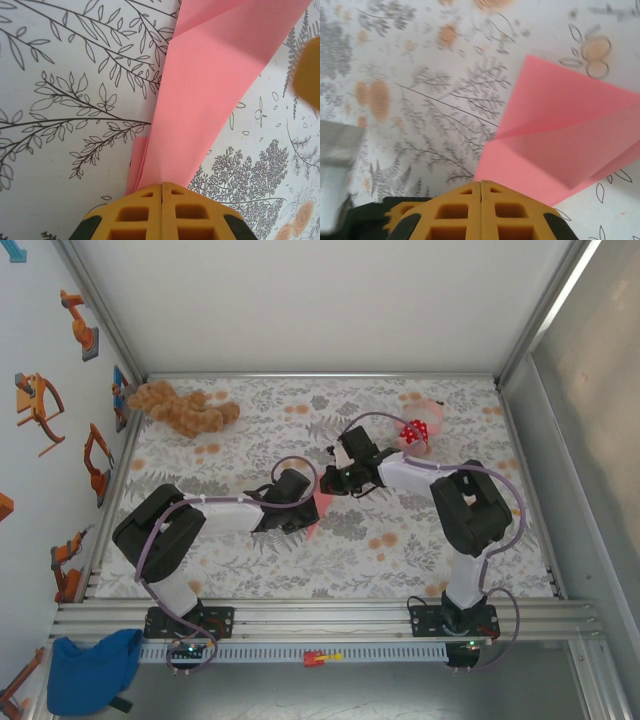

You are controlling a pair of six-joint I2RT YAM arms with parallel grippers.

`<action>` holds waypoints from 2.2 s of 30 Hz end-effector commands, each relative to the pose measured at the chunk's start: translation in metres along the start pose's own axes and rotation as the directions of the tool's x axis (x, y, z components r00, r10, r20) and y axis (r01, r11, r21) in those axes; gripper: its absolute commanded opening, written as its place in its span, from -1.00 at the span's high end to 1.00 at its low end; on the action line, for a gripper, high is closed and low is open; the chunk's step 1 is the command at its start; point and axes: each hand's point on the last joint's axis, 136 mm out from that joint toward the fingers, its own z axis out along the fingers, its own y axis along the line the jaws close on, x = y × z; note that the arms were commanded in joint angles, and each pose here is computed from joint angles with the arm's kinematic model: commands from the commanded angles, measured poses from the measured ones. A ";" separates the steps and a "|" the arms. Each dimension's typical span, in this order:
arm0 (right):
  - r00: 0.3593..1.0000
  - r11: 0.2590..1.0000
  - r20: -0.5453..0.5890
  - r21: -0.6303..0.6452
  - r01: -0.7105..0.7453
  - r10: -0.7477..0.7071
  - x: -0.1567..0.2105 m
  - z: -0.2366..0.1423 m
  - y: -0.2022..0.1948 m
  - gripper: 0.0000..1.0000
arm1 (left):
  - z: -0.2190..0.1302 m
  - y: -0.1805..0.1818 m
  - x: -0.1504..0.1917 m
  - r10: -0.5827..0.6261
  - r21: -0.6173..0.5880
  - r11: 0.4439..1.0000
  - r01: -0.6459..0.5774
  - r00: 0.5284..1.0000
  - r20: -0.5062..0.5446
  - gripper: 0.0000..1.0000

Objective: Fold a paper plane with a square sheet of paper (pick it up from the middle)
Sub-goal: Fold the wing for the fifth time at the center of the table.

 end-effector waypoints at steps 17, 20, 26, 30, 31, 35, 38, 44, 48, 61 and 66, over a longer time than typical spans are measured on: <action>0.990 0.992 -0.079 -0.051 0.111 -0.115 0.033 0.028 -0.015 0.97 | 0.001 0.038 0.024 -0.042 -0.138 0.990 0.031 0.996 -0.078 1.00; 0.990 0.991 -0.070 -0.062 0.118 -0.122 0.030 0.027 -0.012 0.97 | 0.001 0.039 0.025 -0.043 -0.141 0.989 0.032 0.996 -0.082 1.00; 0.990 0.989 -0.018 -0.050 0.142 -0.143 0.023 0.017 -0.008 0.97 | 0.000 0.041 0.025 -0.047 -0.148 0.988 0.034 0.995 -0.084 1.00; 0.989 0.987 -0.042 -0.087 0.134 -0.138 0.025 0.024 -0.005 0.97 | 0.000 0.041 0.025 -0.046 -0.148 0.988 0.033 0.995 -0.084 1.00; 0.989 0.988 -0.055 -0.090 0.129 -0.134 0.026 0.027 -0.006 0.97 | 0.000 0.041 0.025 -0.046 -0.149 0.988 0.033 0.995 -0.084 1.00; 0.991 0.993 -0.078 -0.062 0.101 -0.105 0.027 0.037 -0.016 0.97 | 0.000 0.043 0.027 -0.049 -0.157 0.987 0.034 0.995 -0.091 1.00; 0.996 0.999 -0.067 -0.013 0.053 -0.053 0.023 0.040 -0.032 0.99 | 0.000 0.046 0.030 -0.053 -0.166 0.985 0.036 0.994 -0.099 1.00; 0.999 0.999 0.009 0.002 -0.043 0.043 -0.001 0.034 -0.066 0.99 | 0.001 0.067 0.050 -0.078 -0.208 0.977 0.047 0.987 -0.143 1.00; 0.995 0.997 0.072 0.028 -0.073 0.070 -0.027 0.023 -0.086 0.99 | 0.001 0.085 0.066 -0.111 -0.237 0.969 0.072 0.981 -0.158 1.00; 0.982 0.990 0.174 0.104 -0.096 0.076 -0.085 -0.006 -0.112 0.98 | -0.009 0.046 0.041 0.000 -0.170 0.985 -0.021 0.993 -0.122 1.00; 0.973 0.991 0.219 0.097 -0.097 0.074 -0.093 -0.040 -0.087 0.94 | -0.033 -0.001 0.004 0.064 -0.061 0.996 -0.065 0.998 -0.012 0.87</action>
